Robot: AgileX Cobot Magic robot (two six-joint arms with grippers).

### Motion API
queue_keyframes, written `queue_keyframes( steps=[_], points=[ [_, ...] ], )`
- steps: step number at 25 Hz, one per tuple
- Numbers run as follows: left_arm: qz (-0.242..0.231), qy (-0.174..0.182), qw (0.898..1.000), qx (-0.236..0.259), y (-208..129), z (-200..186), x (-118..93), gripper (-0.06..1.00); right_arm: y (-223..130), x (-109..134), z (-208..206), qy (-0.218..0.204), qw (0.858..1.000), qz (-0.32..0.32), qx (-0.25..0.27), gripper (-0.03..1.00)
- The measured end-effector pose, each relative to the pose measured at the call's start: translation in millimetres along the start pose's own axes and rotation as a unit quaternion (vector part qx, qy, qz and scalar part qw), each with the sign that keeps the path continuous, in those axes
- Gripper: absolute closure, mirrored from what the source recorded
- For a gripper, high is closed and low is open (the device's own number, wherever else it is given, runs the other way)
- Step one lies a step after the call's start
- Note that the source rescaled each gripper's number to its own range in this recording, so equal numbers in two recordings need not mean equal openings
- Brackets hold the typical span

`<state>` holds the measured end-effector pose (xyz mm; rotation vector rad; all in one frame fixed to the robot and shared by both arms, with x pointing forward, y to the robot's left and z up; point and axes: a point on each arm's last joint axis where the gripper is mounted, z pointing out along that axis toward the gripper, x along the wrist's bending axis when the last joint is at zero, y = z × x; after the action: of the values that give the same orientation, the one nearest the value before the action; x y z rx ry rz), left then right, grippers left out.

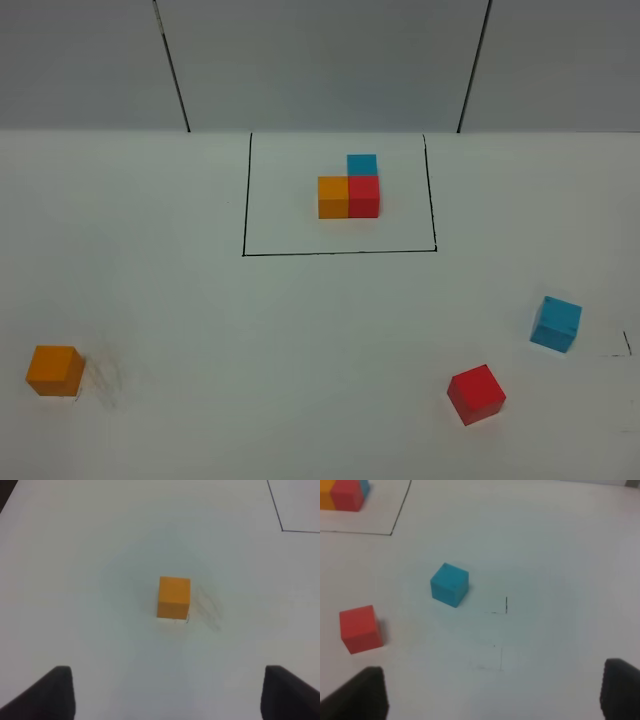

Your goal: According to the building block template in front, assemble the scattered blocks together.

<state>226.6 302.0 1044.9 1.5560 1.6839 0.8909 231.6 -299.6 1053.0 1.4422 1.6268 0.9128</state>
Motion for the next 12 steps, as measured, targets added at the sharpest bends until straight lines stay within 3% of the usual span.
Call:
queue_keyframes(
  steps=[12],
  points=[
    [0.000, 0.000, 1.000, 0.000, 0.0, 0.0, 0.0, 0.27, 0.0, 0.0, 0.0, 0.000, 1.000, 0.000, 0.000, 0.24]
  ],
)
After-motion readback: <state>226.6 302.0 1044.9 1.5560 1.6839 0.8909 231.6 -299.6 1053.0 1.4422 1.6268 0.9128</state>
